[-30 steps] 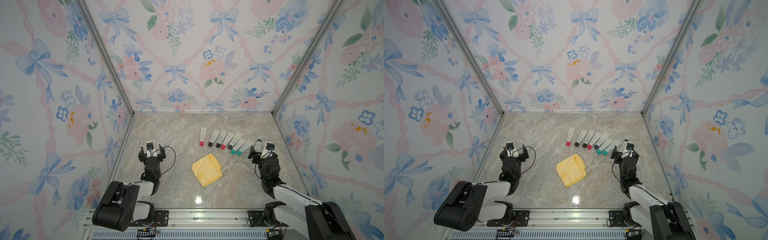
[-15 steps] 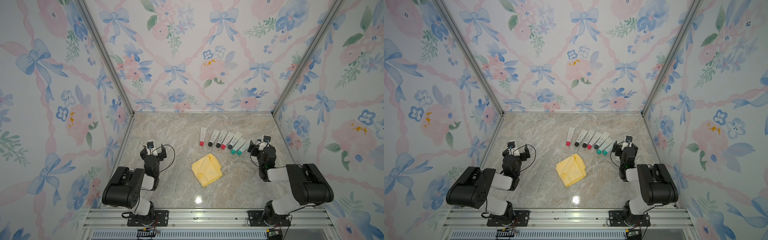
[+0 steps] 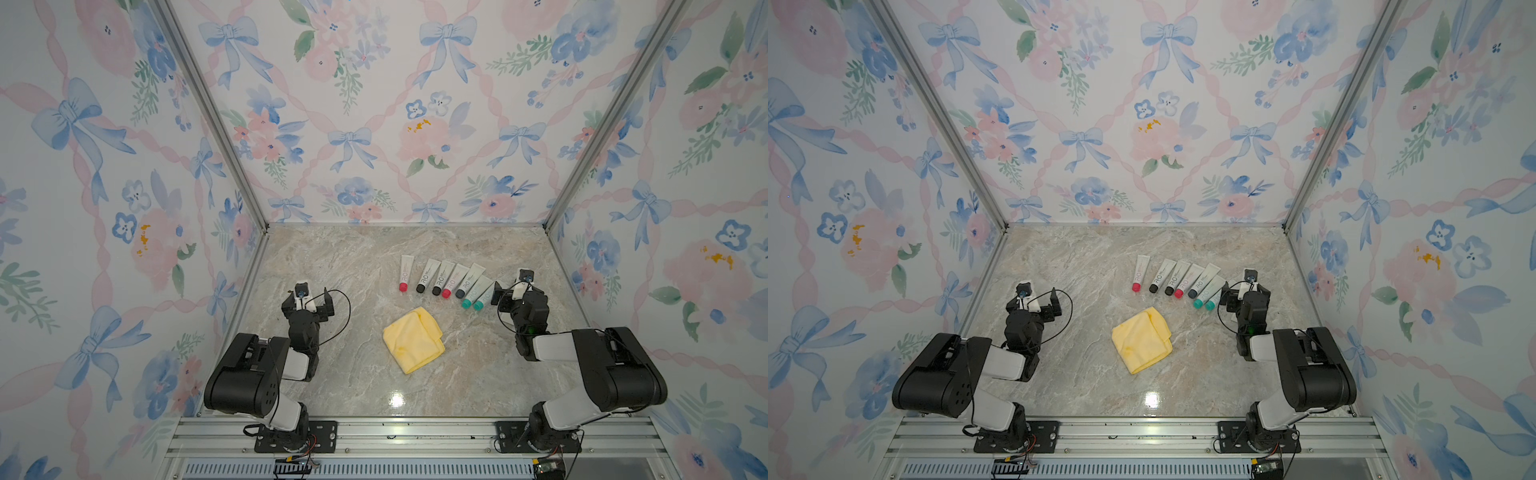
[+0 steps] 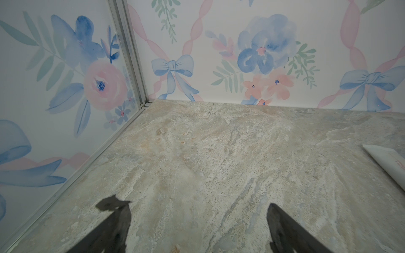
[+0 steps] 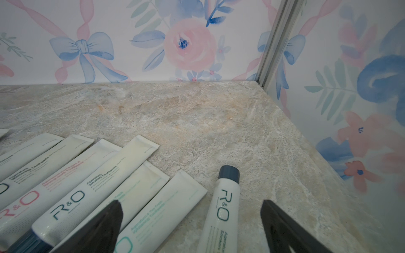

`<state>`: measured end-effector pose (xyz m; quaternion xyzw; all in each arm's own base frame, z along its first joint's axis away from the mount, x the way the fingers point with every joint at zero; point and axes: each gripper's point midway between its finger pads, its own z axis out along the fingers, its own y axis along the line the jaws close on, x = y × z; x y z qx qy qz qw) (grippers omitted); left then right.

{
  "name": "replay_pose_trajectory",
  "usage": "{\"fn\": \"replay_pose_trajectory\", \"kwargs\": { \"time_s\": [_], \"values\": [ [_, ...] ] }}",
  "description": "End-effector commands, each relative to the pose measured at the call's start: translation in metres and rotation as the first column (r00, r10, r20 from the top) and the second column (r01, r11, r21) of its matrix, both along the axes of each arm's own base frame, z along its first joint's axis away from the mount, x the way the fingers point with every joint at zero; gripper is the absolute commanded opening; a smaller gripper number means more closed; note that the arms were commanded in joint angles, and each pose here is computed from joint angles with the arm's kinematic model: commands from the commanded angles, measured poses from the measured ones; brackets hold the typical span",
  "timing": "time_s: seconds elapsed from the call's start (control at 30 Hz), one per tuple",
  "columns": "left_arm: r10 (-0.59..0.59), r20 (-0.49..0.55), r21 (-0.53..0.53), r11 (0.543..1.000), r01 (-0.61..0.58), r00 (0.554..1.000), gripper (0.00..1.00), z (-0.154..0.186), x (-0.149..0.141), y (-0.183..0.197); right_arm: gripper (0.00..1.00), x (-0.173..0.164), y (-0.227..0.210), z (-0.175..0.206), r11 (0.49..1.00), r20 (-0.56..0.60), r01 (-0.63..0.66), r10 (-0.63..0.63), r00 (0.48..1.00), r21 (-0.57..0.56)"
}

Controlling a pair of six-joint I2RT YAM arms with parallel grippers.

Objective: Wipe the surface of the toothpaste tube
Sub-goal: Reset both arms

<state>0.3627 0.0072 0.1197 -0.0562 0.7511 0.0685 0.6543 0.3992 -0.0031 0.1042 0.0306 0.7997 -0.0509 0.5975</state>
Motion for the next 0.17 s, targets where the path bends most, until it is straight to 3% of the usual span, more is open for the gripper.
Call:
{"fn": "replay_pose_trajectory", "kwargs": {
  "time_s": [0.0, 0.13],
  "values": [
    [-0.009, 0.033, -0.003, 1.0, 0.009, 0.999, 0.98, 0.0085, 0.0041, -0.0036, 0.99, -0.0013, 0.002, -0.0066, 1.0, -0.03, -0.022, 0.022, 0.999, 0.002],
    [-0.009, 0.034, -0.004, 1.0, 0.009, 0.999, 0.98, 0.0089, 0.0042, -0.0036, 0.99, -0.0022, 0.0026, -0.0059, 1.0, -0.024, -0.019, 0.019, 1.0, -0.005]
  ]
}}
